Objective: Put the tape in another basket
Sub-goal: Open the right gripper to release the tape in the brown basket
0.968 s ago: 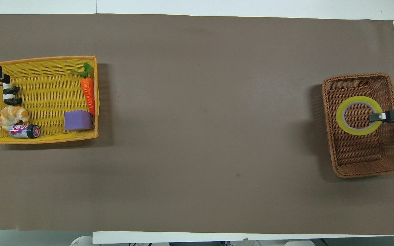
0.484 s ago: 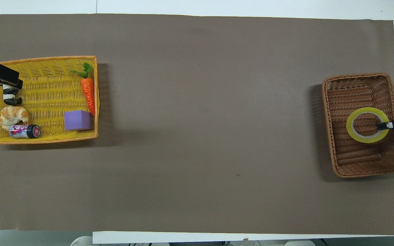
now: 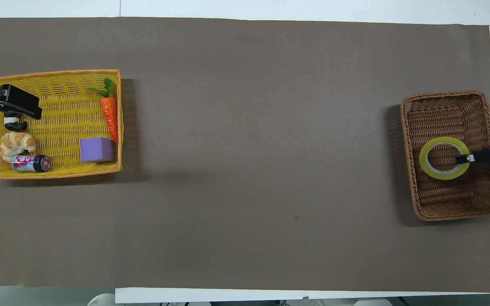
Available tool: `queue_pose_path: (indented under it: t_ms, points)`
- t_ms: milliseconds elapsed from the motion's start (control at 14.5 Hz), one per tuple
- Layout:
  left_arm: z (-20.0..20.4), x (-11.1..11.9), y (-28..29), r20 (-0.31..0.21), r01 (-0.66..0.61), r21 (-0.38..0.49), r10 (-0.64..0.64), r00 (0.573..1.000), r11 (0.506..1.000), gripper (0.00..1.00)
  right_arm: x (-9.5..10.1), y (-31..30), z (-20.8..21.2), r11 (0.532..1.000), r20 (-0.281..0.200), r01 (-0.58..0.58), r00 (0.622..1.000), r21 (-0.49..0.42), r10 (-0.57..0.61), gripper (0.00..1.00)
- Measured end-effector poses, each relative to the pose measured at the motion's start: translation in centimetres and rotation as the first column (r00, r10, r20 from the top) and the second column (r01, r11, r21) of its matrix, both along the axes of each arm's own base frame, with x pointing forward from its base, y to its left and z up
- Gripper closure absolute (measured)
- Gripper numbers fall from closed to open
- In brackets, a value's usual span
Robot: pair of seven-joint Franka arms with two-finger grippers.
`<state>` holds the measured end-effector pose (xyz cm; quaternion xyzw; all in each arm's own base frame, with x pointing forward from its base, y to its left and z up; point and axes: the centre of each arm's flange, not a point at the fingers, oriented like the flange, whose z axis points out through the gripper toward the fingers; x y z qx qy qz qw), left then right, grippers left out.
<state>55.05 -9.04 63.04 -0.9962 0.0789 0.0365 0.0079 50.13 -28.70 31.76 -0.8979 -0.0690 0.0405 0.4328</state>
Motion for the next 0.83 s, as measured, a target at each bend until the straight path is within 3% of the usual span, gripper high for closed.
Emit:
queue_pose_path:
  t_ms: [207,484,553,830]
  points:
    - [0.8,-0.5,-0.2,0.012,0.004,-0.002,-0.004,1.0,1.0,0.0,-0.2,-0.1,-0.7,1.0,-0.003,0.006,1.0,-0.017,-0.007,0.45]
    - [-0.7,-0.8,-0.1,-0.03,0.0,0.007,0.0,1.0,1.0,0.0,0.0,-0.1,-0.9,0.999,0.004,-0.003,1.0,-0.048,0.003,0.46]
    - [-1.1,-0.8,0.5,-0.04,-0.012,0.009,0.013,0.999,1.0,0.0,0.1,-0.1,-1.0,0.998,0.011,-0.006,1.0,-0.059,0.006,0.41]
    - [-1.4,-0.4,3.4,-0.046,-0.064,0.011,0.065,0.997,0.998,0.0,0.8,0.2,-0.7,0.996,0.04,-0.014,0.999,-0.089,0.017,0.0]
